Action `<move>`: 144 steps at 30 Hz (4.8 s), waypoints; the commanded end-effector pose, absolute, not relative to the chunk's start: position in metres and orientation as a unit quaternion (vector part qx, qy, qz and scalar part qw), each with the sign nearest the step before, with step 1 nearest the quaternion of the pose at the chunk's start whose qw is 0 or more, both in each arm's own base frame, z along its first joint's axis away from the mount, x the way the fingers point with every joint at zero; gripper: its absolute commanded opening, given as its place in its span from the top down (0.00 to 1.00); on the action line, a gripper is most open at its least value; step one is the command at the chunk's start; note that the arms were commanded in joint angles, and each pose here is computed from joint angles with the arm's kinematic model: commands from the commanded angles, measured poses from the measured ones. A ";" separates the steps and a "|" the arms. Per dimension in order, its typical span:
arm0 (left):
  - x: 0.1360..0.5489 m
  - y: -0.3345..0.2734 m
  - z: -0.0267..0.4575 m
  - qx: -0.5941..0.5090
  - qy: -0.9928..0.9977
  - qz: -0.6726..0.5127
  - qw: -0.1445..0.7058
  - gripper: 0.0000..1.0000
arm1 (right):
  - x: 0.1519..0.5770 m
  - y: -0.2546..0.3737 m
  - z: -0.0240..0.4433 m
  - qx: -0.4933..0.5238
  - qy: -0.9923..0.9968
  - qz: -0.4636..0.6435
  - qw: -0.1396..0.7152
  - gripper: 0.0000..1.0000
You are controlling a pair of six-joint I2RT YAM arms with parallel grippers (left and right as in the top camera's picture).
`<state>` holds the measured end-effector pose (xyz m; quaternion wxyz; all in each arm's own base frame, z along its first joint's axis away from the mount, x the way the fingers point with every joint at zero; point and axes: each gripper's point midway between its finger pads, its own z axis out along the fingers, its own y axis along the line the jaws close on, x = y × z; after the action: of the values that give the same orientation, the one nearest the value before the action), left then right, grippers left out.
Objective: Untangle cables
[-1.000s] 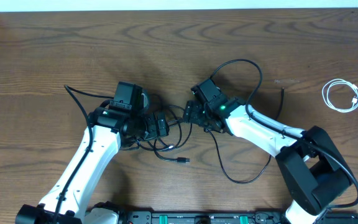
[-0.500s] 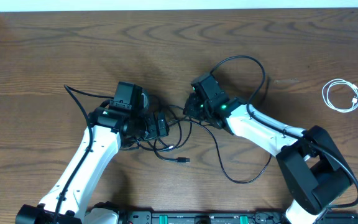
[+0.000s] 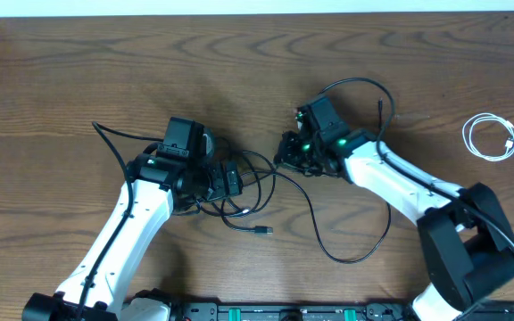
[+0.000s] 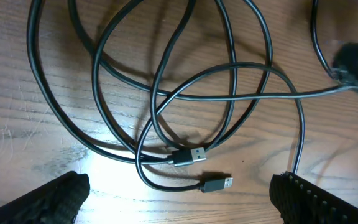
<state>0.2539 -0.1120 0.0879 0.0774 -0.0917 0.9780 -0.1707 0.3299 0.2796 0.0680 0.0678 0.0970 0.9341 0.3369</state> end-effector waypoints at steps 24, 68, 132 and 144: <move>0.252 -0.110 0.087 -0.091 0.979 -0.165 0.076 0.02 | 0.283 0.175 0.341 -0.024 0.796 0.496 0.345 0.99; 0.252 -0.110 0.087 -0.091 0.979 -0.165 0.076 0.02 | 0.270 0.166 0.311 -0.018 0.832 0.461 0.307 0.99; 0.252 -0.244 0.100 0.171 0.934 -0.276 0.152 0.02 | 0.303 0.168 0.361 0.001 0.772 0.513 0.376 0.99; 0.284 -0.269 0.045 0.045 0.947 -0.295 0.116 0.38 | 0.303 0.168 0.361 0.002 0.772 0.513 0.375 0.99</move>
<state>0.2828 -0.2711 0.0564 0.1317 0.0863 0.9406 -0.3010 0.3019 0.1705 0.3571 0.3694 0.0001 0.7746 0.5133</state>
